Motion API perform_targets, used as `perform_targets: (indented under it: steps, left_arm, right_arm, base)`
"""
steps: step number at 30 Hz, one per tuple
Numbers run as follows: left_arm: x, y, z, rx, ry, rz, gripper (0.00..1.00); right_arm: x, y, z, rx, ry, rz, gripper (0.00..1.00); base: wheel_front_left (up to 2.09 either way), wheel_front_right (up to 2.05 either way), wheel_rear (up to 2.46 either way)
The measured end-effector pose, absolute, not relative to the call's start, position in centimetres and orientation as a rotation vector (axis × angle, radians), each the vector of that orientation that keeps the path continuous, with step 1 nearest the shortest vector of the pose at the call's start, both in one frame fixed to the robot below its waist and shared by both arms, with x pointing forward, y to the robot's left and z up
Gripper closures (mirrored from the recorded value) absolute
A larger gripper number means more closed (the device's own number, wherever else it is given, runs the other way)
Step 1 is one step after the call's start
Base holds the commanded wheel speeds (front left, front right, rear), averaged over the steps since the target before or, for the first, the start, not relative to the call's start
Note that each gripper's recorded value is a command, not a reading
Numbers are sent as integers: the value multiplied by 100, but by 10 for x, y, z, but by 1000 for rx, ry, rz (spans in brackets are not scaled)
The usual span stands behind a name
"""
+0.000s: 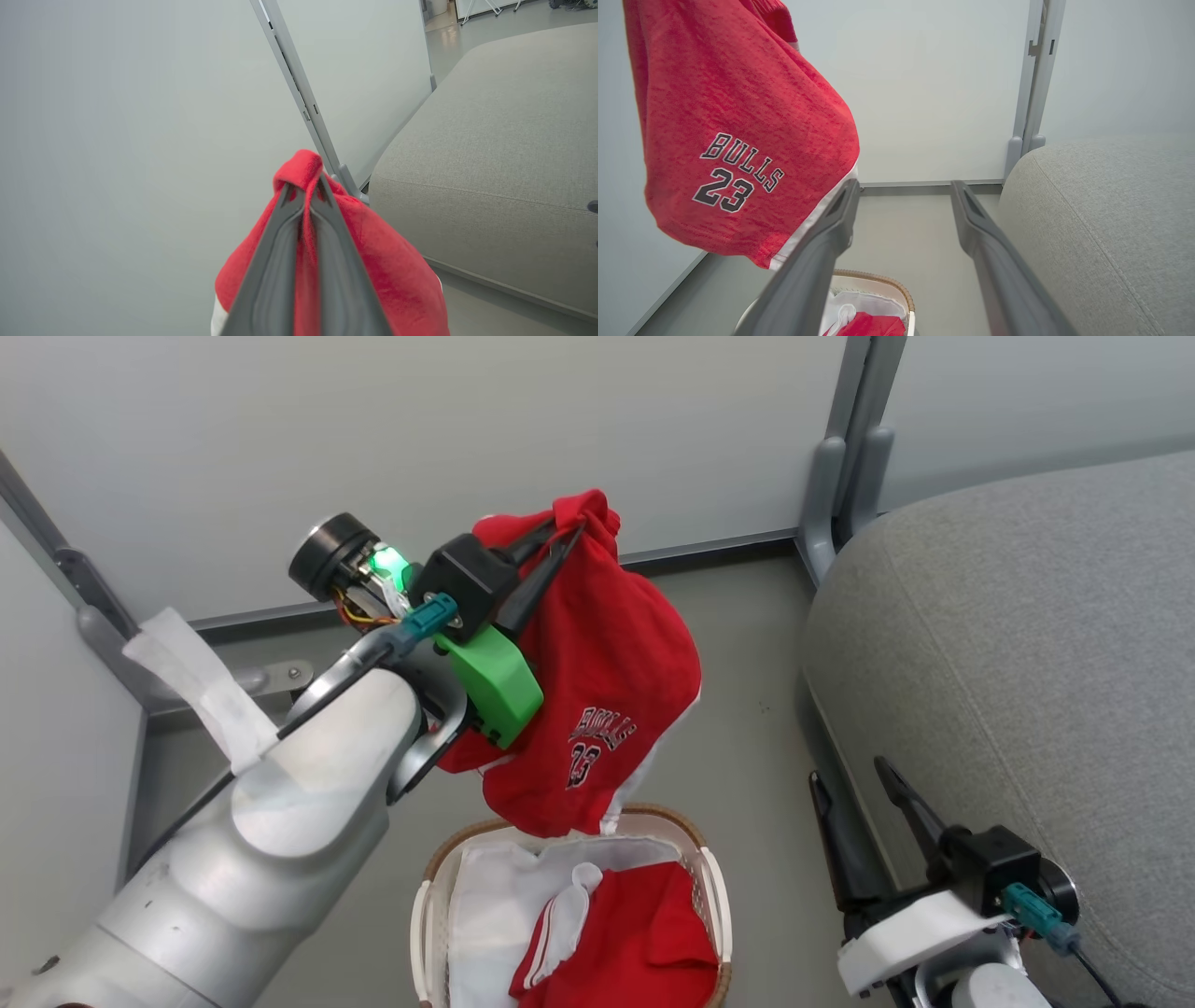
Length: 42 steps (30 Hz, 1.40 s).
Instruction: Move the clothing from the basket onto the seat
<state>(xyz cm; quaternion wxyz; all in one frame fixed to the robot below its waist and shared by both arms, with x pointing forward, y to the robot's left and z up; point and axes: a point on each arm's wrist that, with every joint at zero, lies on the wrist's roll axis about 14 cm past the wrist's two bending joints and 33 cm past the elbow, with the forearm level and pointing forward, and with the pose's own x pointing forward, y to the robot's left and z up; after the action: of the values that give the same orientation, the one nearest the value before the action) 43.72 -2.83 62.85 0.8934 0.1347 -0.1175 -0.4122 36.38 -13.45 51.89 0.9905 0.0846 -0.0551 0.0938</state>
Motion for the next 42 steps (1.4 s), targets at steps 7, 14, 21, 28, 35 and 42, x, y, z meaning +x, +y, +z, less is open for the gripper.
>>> perform_targets:
  steps: [7, 14, 21, 28, 35, 42]
  left_arm:
    - [434, -29, 654, 275, -293, -857, 100]
    - [431, -27, 656, 279, -300, -864, 100]
    - [419, -32, 656, 289, -316, -905, 100]
    - [408, -39, 656, 284, -329, -942, 100]
    - [403, -44, 654, 275, -331, -968, 100]
    - [404, -42, 651, 260, -320, -968, 100]
  right_arm:
    - [372, -105, 570, 144, -254, 294, 0]
    - [383, -63, 607, 79, -349, 433, 0]
    - [403, -36, 603, -57, -316, 522, 0]
    - [416, -12, 585, -194, -243, 622, 0]
    - [418, 5, 562, -281, -156, 718, 0]
    - [423, 13, 552, -294, -105, 750, 100]
  base:
    - [0, 0, 0]
    - [0, 0, 0]
    - [0, 0, 0]
    - [0, 0, 0]
    - [0, 0, 0]
    - [0, 0, 0]
